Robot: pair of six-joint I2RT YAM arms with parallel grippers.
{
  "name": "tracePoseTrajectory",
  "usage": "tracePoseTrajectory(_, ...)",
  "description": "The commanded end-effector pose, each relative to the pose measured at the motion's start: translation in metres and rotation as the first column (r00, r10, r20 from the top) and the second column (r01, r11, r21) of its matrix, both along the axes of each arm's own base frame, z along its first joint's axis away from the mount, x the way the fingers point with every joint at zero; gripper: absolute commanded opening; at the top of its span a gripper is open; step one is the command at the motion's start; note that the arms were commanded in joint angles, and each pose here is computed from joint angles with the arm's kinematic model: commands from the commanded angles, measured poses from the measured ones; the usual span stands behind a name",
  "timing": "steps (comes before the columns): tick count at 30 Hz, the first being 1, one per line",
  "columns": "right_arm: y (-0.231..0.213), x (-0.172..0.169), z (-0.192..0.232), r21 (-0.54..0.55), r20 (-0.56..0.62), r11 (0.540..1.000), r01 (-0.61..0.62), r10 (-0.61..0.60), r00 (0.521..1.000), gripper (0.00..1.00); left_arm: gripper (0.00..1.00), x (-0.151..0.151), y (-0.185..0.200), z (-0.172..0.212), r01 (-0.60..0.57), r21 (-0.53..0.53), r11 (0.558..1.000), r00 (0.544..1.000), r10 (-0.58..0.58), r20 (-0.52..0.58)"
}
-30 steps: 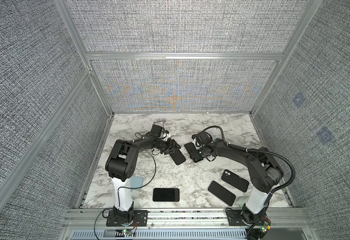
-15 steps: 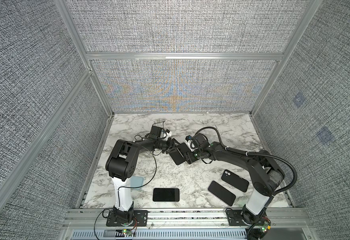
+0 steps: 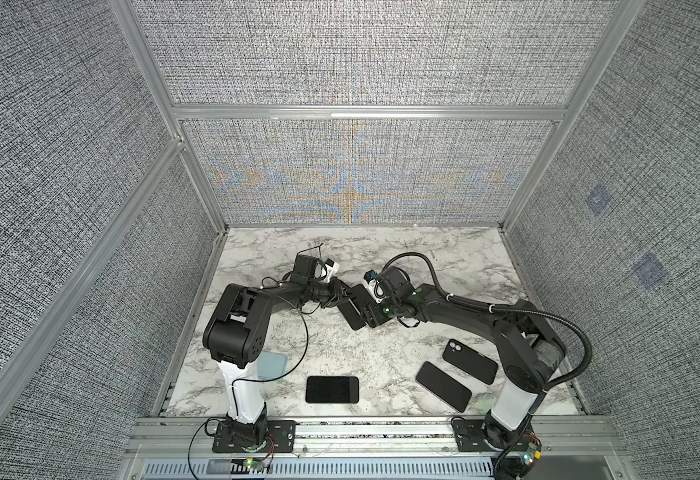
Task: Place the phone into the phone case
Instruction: 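Bring the held case and phone toward each other, tilting both upright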
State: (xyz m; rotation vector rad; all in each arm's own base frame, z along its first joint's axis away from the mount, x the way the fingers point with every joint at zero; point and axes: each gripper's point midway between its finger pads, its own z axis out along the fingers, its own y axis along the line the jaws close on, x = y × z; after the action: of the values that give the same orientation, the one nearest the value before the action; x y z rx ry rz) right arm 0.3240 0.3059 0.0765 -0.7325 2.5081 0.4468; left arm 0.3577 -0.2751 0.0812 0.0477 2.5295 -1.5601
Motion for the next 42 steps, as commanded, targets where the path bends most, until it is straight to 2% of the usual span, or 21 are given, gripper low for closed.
tracePoseTrajectory(1,0.007,0.007,0.008,0.015,0.039,1.000,-0.016,0.016,0.999,0.57,0.23,0.002,0.000,0.008,0.000,-0.024,1.000,0.999,0.001,0.041)
tracePoseTrajectory(5,0.010,0.007,0.006,0.011,0.039,1.000,-0.025,0.024,0.999,0.57,0.17,0.001,0.002,0.006,-0.008,-0.031,0.999,0.999,0.009,0.035)
tracePoseTrajectory(15,0.017,0.006,0.005,0.006,0.041,0.999,-0.054,0.053,0.998,0.58,0.10,-0.001,0.008,0.004,-0.023,-0.035,0.999,0.999,0.024,0.029)
tracePoseTrajectory(28,0.015,0.005,0.019,-0.032,0.056,0.997,-0.065,0.066,0.996,0.82,0.08,0.007,0.016,0.002,-0.088,-0.080,0.993,0.996,0.090,0.020)
tracePoseTrajectory(32,0.010,0.003,0.034,-0.029,0.074,0.998,-0.055,0.057,0.996,0.86,0.07,0.012,0.016,0.011,-0.101,-0.124,0.987,0.994,0.106,0.034)
tracePoseTrajectory(38,0.001,-0.008,0.051,-0.016,0.063,0.999,-0.041,0.042,0.997,0.88,0.06,0.018,0.020,0.015,-0.126,-0.132,0.983,0.991,0.132,0.036)
tracePoseTrajectory(42,-0.005,-0.018,0.068,0.038,0.040,0.999,0.000,-0.002,0.999,0.88,0.06,0.024,0.024,0.024,-0.169,-0.182,0.969,0.984,0.177,0.027)
